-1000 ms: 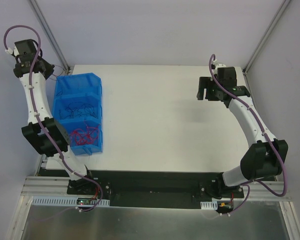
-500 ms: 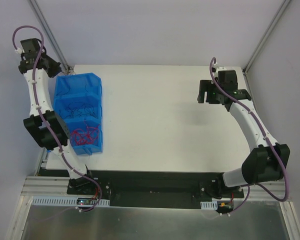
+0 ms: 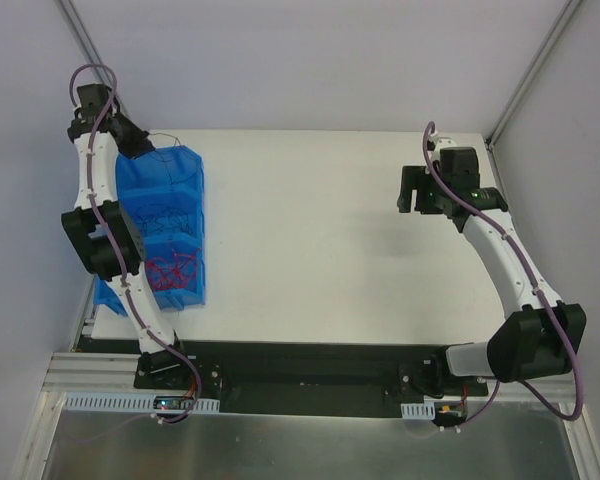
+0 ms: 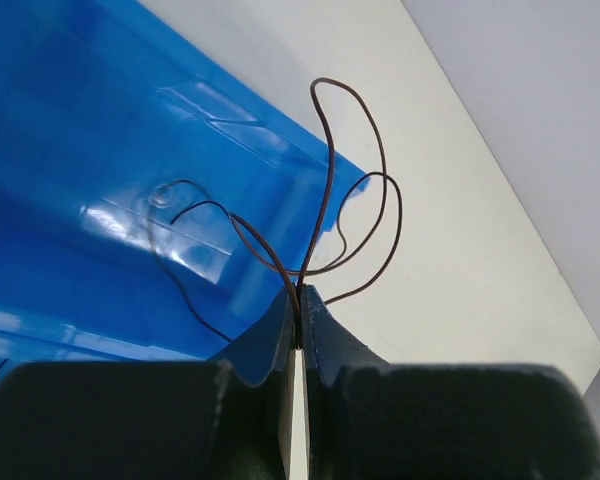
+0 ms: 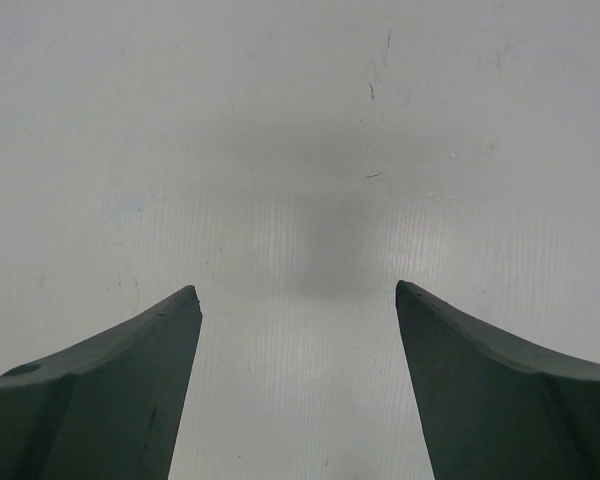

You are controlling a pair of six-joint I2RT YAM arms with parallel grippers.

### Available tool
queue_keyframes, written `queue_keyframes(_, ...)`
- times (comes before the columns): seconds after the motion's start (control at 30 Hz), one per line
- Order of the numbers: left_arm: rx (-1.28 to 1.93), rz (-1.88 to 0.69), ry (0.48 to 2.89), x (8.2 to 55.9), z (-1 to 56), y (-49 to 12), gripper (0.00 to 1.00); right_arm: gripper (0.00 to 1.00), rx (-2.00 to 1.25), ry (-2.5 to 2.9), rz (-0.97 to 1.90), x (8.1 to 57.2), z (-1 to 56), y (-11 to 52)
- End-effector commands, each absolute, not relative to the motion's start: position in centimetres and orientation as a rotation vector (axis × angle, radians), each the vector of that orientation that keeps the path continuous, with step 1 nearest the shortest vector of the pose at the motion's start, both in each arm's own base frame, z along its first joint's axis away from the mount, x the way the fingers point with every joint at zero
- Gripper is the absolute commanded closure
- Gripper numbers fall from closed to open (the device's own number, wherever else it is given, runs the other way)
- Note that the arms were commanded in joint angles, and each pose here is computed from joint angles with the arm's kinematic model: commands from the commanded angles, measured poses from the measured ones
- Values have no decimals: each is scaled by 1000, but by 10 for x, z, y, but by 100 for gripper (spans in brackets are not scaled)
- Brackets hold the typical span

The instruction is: Untangle the cables

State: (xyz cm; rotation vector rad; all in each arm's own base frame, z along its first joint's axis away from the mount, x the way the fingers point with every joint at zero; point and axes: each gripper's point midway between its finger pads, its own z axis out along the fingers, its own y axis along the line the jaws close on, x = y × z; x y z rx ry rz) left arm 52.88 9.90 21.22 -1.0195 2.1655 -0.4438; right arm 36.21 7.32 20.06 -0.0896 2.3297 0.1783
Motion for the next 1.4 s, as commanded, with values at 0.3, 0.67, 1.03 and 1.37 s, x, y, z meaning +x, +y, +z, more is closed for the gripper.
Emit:
queue_keyframes(0.3,-1251,-330,2101,493,200,146,100,18,-183,2271,116,348,214,78)
queue_keyframes(0.67,-1386,-300,2151,477,186,144,70,17,-203,2245,122,338,220,83)
queue_keyframes(1.03,-1089,-429,2234,454,237,66,32,16,-198,2266,177,322,212,96)
queue_keyframes(1.37,-186,-531,2306,384,273,-135,29,14,-94,2247,245,309,221,98)
